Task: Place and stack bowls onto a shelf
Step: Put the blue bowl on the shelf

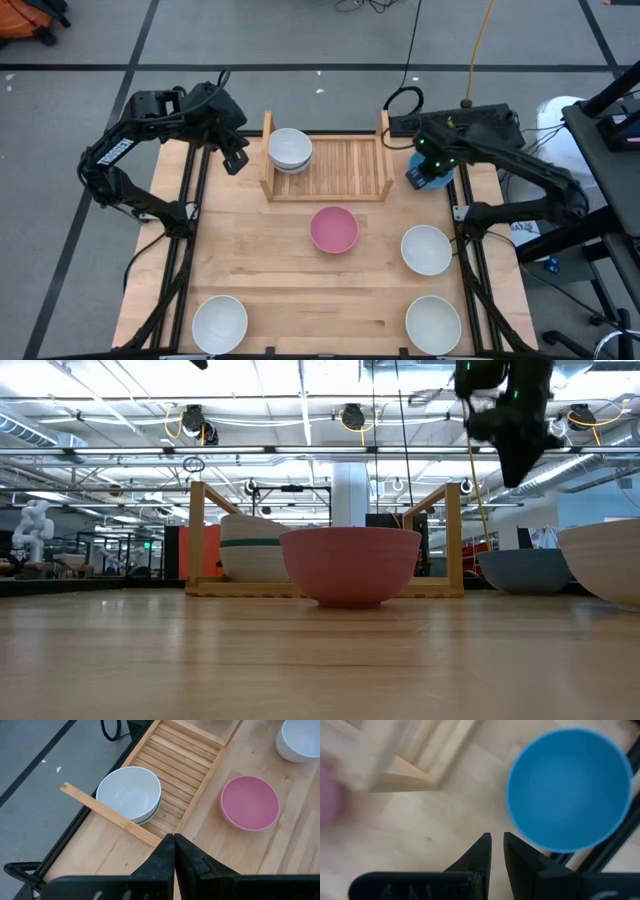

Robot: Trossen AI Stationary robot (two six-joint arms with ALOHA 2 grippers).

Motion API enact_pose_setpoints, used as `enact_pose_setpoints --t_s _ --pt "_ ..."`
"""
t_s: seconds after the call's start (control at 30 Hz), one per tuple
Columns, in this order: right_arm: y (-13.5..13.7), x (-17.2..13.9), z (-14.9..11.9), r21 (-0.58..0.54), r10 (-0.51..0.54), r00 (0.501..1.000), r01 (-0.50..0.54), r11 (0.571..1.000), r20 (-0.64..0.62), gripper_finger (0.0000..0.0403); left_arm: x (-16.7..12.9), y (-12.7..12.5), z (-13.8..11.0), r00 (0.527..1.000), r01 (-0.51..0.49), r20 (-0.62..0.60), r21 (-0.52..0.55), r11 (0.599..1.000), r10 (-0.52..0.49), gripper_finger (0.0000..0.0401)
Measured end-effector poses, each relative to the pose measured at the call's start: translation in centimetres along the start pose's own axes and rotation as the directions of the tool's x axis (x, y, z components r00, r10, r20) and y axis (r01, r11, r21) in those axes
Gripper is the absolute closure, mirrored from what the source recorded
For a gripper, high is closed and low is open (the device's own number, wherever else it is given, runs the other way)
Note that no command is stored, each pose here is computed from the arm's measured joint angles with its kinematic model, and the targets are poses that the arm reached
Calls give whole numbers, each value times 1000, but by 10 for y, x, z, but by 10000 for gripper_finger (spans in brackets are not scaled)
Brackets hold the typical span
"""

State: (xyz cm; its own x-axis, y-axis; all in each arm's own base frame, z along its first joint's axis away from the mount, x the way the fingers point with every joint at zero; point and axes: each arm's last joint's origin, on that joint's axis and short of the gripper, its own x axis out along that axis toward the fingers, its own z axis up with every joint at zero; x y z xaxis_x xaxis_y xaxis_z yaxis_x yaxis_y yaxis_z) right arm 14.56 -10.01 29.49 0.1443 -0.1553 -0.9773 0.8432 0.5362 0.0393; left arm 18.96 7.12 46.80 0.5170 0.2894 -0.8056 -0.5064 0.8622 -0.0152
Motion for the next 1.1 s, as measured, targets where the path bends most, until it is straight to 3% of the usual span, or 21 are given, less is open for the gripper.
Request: enact_pose_setpoints --t_s 0.3,0.67,0.87,1.1 --pt "-15 63 -2 -64 -39 998 35 997 -58 360 0 0 0 1000 0 0 20 1000 0 395" --pt "-22 74 4 -108 21 1000 -22 994 -13 360 0 0 0 1000 0 1 20 1000 0 395" --pt "-22 80 7 -91 80 994 -86 992 -70 360 0 0 0 1000 0 1 19 1000 0 395" --pt "-23 94 13 -113 -6 994 -6 994 -111 360 0 0 0 1000 0 0 15 1000 0 395"
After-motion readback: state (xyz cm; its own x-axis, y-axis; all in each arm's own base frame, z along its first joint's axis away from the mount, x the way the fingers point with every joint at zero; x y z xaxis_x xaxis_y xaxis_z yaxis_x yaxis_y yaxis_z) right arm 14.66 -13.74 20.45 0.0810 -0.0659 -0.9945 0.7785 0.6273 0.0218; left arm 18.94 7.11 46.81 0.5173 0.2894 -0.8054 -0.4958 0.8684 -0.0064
